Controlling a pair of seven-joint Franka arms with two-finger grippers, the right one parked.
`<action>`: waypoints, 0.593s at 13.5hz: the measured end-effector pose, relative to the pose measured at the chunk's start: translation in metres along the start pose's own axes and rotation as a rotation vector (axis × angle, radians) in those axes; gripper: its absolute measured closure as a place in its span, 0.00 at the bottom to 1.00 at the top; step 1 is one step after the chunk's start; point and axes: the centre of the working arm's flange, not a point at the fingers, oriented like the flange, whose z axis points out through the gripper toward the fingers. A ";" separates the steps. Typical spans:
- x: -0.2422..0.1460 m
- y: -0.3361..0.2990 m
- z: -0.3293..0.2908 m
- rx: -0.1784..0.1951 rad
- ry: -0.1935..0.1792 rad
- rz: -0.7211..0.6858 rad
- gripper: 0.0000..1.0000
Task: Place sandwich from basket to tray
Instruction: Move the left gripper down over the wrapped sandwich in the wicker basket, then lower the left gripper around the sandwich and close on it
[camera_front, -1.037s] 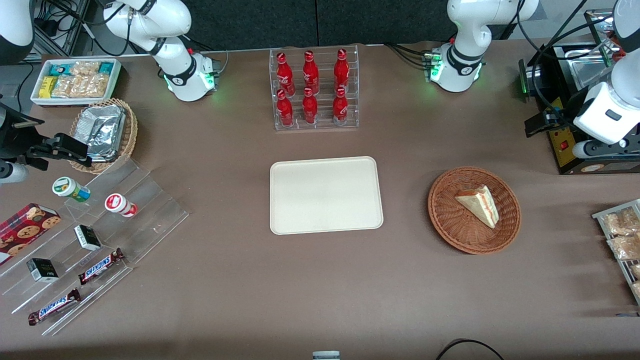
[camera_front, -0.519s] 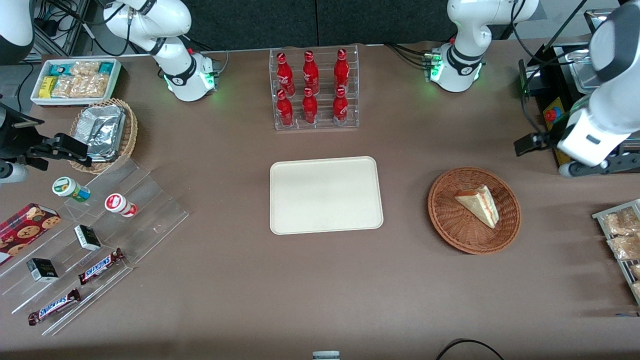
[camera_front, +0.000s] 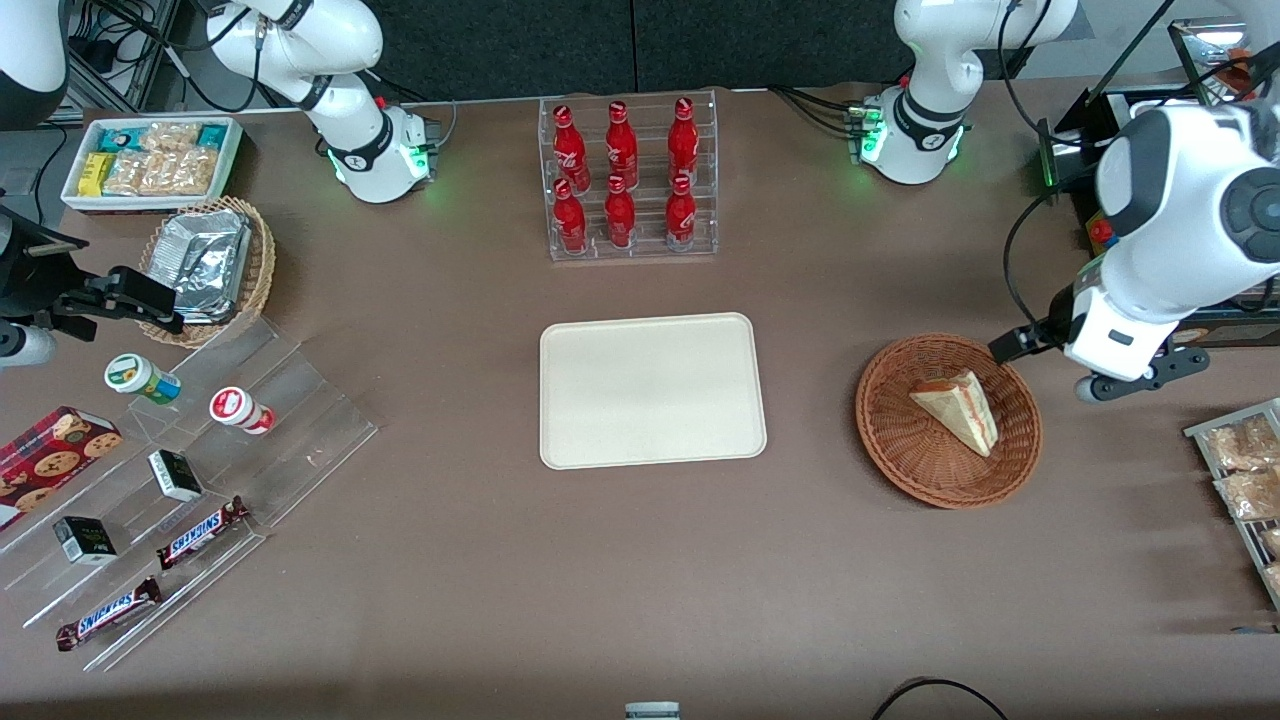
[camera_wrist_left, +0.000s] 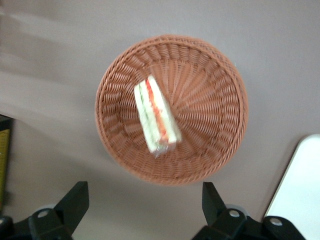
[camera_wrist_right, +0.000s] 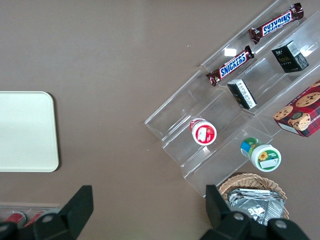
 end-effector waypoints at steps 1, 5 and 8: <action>0.000 0.001 0.015 -0.008 0.015 -0.052 0.00; 0.000 0.003 0.072 -0.028 0.037 -0.193 0.00; 0.002 0.003 0.098 -0.021 0.019 -0.245 0.00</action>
